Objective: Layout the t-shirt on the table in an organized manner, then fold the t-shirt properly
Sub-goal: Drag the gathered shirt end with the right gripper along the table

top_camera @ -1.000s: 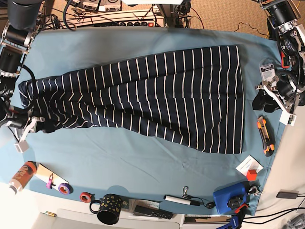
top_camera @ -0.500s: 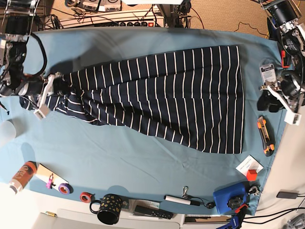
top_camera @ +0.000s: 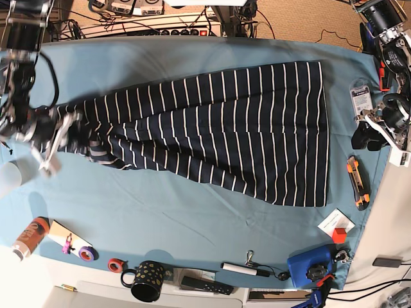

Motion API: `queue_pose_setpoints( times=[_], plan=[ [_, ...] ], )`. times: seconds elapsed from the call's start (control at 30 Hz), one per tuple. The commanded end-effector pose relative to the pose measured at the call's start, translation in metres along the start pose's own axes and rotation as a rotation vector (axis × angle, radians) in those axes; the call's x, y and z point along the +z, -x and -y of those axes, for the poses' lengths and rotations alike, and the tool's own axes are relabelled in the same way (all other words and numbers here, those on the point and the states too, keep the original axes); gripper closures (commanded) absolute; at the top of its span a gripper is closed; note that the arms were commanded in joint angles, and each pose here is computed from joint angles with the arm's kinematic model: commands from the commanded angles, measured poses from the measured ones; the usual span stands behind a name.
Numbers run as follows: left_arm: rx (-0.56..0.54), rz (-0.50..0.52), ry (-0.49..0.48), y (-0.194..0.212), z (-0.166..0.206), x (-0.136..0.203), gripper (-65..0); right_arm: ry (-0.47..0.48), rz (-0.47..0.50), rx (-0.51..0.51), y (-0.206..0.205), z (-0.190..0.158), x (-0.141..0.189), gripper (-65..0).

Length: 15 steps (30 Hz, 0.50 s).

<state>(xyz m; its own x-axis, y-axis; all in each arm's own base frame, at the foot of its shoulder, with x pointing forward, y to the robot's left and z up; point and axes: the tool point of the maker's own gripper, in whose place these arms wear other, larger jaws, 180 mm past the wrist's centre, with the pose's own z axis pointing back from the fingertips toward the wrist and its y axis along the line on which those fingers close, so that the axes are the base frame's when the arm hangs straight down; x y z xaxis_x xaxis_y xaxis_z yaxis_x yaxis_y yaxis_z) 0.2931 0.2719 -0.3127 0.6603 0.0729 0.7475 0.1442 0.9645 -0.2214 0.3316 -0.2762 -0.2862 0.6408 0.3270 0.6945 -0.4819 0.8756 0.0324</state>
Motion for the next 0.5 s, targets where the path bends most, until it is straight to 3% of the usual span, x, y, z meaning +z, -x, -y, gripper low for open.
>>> queue_pose_setpoints(
  times=[0.0,0.1,0.2,0.47],
  plan=[
    [-0.020,0.057,0.003,-0.018,0.000,0.005,-30.9,0.047,0.108,0.047,-0.038,0.014,0.016,0.0],
    [-0.015,0.063,0.014,-0.019,0.002,0.005,-30.9,0.124,0.251,0.107,-0.092,0.031,0.032,0.0],
    [-0.015,0.062,0.013,-0.019,0.002,0.005,-30.9,0.171,0.297,0.142,-0.120,0.040,0.044,0.0],
    [-0.016,0.062,0.014,-0.019,0.002,0.005,-30.9,0.154,0.079,0.134,-0.063,0.035,0.019,0.0]
  ],
)
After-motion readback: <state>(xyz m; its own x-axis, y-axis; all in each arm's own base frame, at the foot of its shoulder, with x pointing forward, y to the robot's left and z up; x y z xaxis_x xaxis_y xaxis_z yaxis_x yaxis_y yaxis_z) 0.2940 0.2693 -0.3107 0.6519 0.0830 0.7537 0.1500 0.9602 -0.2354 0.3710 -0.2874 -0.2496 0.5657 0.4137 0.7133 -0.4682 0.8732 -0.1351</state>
